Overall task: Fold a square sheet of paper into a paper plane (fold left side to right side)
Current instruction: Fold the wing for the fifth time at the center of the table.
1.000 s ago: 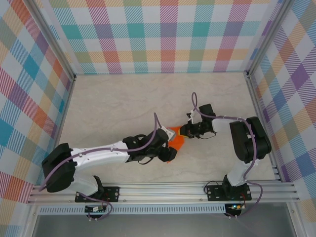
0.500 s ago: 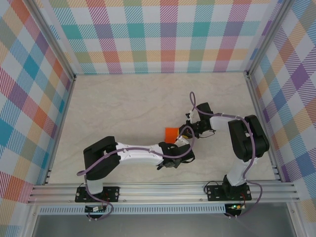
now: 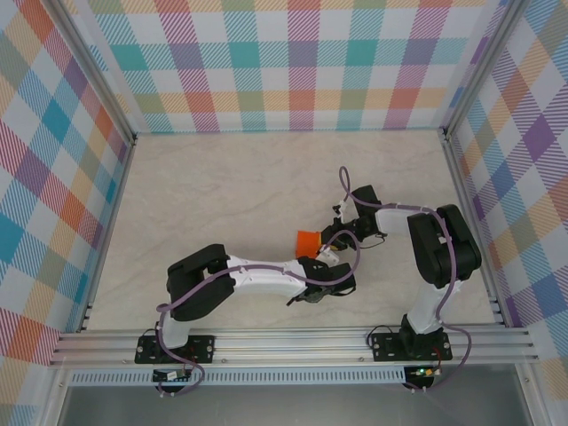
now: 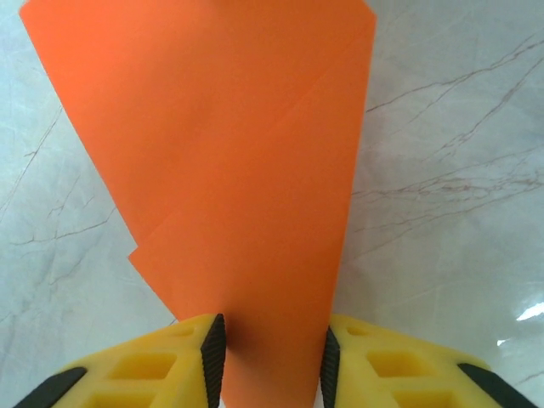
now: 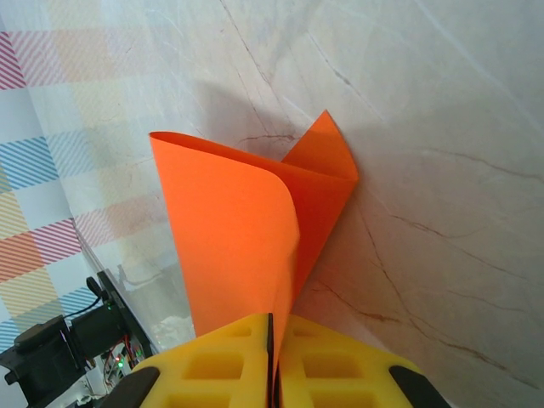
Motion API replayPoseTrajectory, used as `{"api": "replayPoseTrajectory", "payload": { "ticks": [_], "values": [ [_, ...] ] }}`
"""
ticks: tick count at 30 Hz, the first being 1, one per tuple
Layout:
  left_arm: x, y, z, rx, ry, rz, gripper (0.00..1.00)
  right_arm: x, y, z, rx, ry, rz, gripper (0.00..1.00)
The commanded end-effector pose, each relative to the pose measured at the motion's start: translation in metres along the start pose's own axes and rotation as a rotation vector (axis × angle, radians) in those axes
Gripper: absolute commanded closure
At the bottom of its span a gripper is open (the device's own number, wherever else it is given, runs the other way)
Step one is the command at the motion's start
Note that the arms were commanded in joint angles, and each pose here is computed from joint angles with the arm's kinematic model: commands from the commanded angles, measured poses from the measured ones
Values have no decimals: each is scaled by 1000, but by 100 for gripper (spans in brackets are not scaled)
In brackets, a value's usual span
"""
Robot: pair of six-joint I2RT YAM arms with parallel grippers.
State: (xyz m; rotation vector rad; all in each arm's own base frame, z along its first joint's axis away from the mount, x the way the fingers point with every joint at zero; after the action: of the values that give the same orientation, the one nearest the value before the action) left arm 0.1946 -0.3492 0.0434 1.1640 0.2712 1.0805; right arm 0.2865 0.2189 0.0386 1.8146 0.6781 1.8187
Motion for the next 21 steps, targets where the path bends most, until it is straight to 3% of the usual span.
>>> {"api": "replayPoseTrajectory", "payload": {
  "ticks": [1,13,21],
  "values": [
    [-3,2,0,3,-21,30,66,3,-2,2,10,-4,-9,90],
    [-9,-3,-3,23,-32,22,78,4,-2,4,10,-7,-1,86],
    [-3,-6,-3,39,19,-3,88,17,32,15,-118,21,-54,60]
  ]
}}
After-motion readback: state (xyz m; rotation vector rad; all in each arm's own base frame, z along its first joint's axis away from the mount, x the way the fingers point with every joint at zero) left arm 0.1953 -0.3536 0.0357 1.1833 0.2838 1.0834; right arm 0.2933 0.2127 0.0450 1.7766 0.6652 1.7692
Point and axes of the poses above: each hand's point on the last joint's axis, 136 mm out from that joint toward the fingers, its own y axis back along the fingers, its own x axis along the line the jaws close on, z = x × y, the point moved 1 cm from there along y, back along the fingers, and after that the axes turned 1 degree about y, right-handed, at the moved point
